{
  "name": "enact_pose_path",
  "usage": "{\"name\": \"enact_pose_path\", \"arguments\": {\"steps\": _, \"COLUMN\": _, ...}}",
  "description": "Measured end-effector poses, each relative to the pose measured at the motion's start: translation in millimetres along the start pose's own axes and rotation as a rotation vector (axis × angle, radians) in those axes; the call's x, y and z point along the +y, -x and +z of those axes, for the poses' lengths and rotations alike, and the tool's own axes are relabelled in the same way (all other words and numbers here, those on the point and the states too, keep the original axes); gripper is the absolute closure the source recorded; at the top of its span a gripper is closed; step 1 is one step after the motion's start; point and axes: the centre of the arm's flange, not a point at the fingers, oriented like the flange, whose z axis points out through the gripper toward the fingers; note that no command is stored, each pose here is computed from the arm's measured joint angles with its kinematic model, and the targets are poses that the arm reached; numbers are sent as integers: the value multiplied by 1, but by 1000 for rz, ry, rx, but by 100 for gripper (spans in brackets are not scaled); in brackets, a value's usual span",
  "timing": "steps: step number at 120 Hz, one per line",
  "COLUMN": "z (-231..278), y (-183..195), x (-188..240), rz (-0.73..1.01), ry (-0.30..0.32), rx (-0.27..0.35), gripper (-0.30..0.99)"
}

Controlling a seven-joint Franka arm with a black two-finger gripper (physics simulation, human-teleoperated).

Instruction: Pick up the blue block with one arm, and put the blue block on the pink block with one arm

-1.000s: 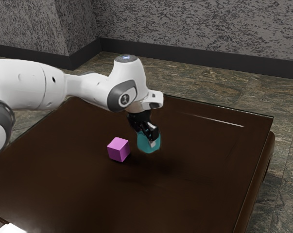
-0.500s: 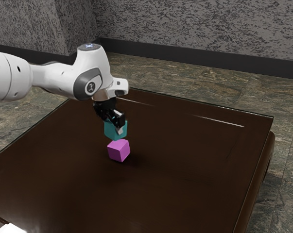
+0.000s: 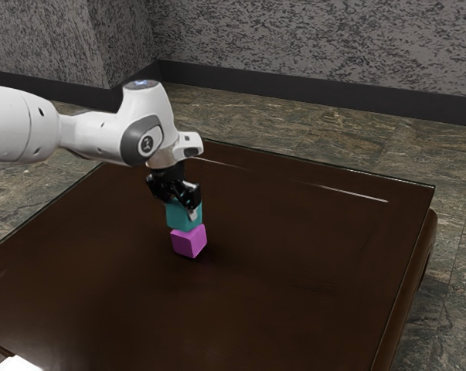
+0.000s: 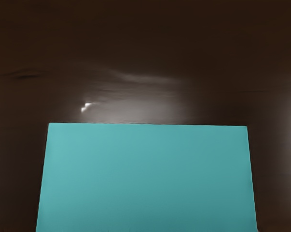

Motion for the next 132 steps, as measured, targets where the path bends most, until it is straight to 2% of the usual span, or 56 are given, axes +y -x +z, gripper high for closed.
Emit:
{"name": "enact_pose_path", "arguments": {"steps": 16, "z": 3, "y": -3, "x": 0, "rz": -18, "ry": 0, "rx": -1, "gripper": 31}}
{"name": "enact_pose_path", "arguments": {"steps": 42, "z": -15, "y": 0, "x": 2, "rz": -37, "ry": 7, "rx": 23, "gripper": 13}}
{"name": "enact_pose_path", "arguments": {"steps": 63, "z": -171, "y": 33, "x": 18, "rz": 5, "ry": -34, "rx": 235, "gripper": 6}}
{"name": "enact_pose_path", "arguments": {"steps": 79, "z": -256, "y": 61, "x": 21, "rz": -83, "ry": -36, "rx": 308, "gripper": 3}}
{"name": "enact_pose_path", "arguments": {"steps": 84, "z": -285, "y": 72, "x": 22, "rz": -160, "ry": -29, "rx": 305, "gripper": 2}}
{"name": "enact_pose_path", "arguments": {"steps": 90, "z": -326, "y": 88, "x": 17, "rz": -267, "ry": -54, "rx": 291, "gripper": 2}}
{"name": "enact_pose_path", "arguments": {"steps": 97, "z": -343, "y": 110, "x": -10, "rz": -423, "ry": -93, "rx": 240, "gripper": 2}}
{"name": "enact_pose_path", "arguments": {"steps": 106, "z": -333, "y": 125, "x": -30, "rz": -593, "ry": -131, "rx": 142, "gripper": 1}}
{"name": "enact_pose_path", "arguments": {"steps": 116, "z": -310, "y": 136, "x": -40, "rz": -752, "ry": -141, "rx": 34, "gripper": 1}}
{"name": "enact_pose_path", "arguments": {"steps": 122, "z": -300, "y": 138, "x": -42, "rz": -828, "ry": -146, "rx": 0, "gripper": 1}}
{"name": "enact_pose_path", "arguments": {"steps": 132, "z": -291, "y": 139, "x": -43, "rz": -933, "ry": -154, "rx": -14, "gripper": 0}}
